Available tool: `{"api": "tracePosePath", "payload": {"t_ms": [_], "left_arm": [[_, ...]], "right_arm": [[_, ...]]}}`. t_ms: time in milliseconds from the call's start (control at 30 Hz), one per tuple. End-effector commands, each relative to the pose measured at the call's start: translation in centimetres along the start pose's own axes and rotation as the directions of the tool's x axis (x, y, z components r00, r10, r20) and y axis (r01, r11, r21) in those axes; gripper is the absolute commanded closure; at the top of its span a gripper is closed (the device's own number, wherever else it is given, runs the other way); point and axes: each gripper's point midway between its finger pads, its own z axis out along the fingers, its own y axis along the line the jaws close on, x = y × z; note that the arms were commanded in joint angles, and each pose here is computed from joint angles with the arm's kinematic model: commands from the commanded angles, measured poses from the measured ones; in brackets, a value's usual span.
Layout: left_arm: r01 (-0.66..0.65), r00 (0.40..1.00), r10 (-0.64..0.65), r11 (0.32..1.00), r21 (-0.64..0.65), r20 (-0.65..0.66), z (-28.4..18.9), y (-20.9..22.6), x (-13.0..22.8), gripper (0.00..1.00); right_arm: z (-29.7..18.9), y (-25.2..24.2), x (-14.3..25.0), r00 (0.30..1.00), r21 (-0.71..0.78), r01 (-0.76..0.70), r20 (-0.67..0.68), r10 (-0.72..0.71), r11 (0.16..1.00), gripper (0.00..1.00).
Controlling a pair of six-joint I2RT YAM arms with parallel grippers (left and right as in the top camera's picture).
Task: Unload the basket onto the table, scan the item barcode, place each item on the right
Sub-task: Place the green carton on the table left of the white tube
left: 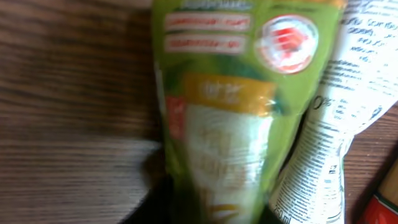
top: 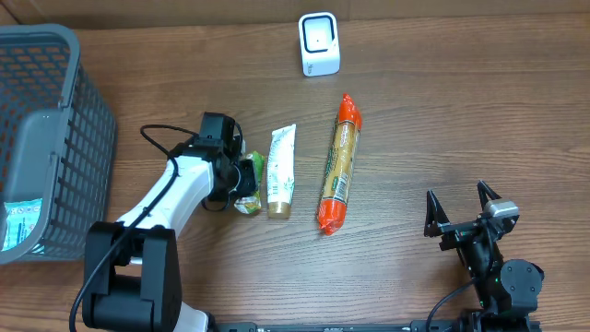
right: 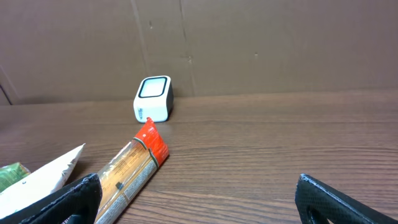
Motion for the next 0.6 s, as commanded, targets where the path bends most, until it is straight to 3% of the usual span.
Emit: {"api": "tracePosePath", "payload": {"t_ms": [0,67,133,333,567], "left_arm": [[0.009,1.0,-0.009,1.0,0.012,0.006,-0.1,-0.2,0.2,0.6],[0.006,1.0,-0.006,1.0,0.013,0.007,-0.1,-0.2,0.2,0.5],[0.003,1.0,-0.003,1.0,0.016,0.014,-0.4,-0.4,-0.2,0.45],[-0.046,0.997,0.041,0.996,0.078,0.071,-4.8,-3.2,-3.4,0.44],[-0.139,0.981,0.127,0.988,0.073,0.147,-13.8,-5.0,-6.9,0.41]], "right_arm": [[0.0,-0.2,0.2,1.0,0.008,0.003,0.005,-0.003,1.0,0.0],[0.0,-0.2,0.2,1.0,0.008,0.003,0.005,-0.003,1.0,0.0],[0.0,-0.2,0.2,1.0,0.008,0.003,0.005,-0.003,1.0,0.0],[0.0,-0.2,0.2,1.0,0.008,0.003,0.005,-0.003,1.0,0.0],[0.0,-0.2,0.2,1.0,0.008,0.003,0.005,-0.003,1.0,0.0]]}}
